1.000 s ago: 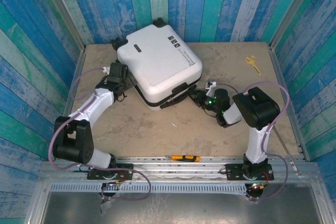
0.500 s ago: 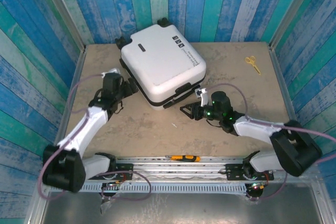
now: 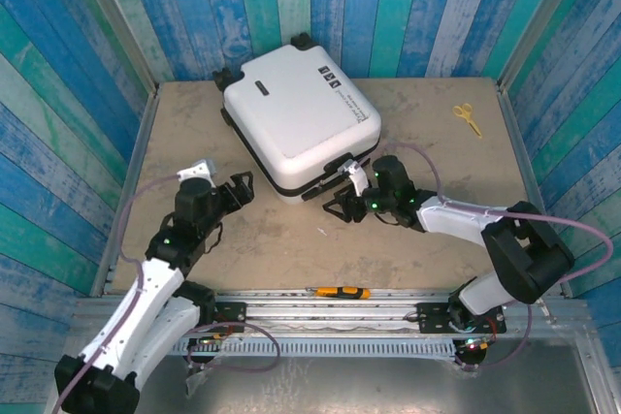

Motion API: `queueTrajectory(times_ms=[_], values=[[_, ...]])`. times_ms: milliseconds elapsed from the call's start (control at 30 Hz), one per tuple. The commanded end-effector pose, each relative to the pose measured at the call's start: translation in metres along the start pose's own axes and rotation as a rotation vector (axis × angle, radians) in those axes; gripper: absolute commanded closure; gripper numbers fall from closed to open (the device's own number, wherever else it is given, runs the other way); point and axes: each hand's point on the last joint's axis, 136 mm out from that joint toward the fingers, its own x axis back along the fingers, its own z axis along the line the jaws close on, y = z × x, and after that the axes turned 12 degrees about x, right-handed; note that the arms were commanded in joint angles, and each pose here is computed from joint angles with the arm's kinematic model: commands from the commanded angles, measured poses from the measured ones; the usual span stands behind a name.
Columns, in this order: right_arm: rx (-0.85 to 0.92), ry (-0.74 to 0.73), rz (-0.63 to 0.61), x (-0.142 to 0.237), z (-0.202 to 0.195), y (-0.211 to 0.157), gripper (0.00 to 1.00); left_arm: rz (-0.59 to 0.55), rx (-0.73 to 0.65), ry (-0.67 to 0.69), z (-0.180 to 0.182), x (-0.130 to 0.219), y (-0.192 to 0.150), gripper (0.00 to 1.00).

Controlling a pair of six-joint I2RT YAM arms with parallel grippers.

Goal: Pack the luggage

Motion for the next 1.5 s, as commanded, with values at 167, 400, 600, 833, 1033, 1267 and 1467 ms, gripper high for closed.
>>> queueTrajectory(times_ms=[167,400,600,833,1033,1267,1467], values=[[0.107,0.035,-0.059,-0.012,-0.002,0.025,0.4,0.076,0.057,0.028,0.021,0.0,-0.027,0.04],[0.08,-0.02,-0.069,-0.027,-0.02,0.02,0.41,0.081,0.055,0.028,0.021,0.001,-0.027,0.04],[0.044,-0.095,-0.132,-0.031,-0.035,0.017,0.41,0.087,0.055,0.035,0.024,0.001,-0.03,0.04],[0.044,-0.134,-0.176,-0.04,-0.043,0.023,0.41,0.092,0.056,0.046,0.027,0.0,-0.032,0.04],[0.022,-0.221,-0.234,-0.037,-0.054,0.03,0.41,0.096,0.056,0.057,0.031,0.0,-0.034,0.03],[0.059,-0.155,-0.272,-0.04,-0.04,0.043,0.41,0.094,0.059,0.063,0.035,0.002,-0.036,0.03],[0.059,-0.148,-0.258,-0.042,-0.038,0.043,0.41,0.1,0.066,0.066,0.038,0.001,-0.039,0.03]])
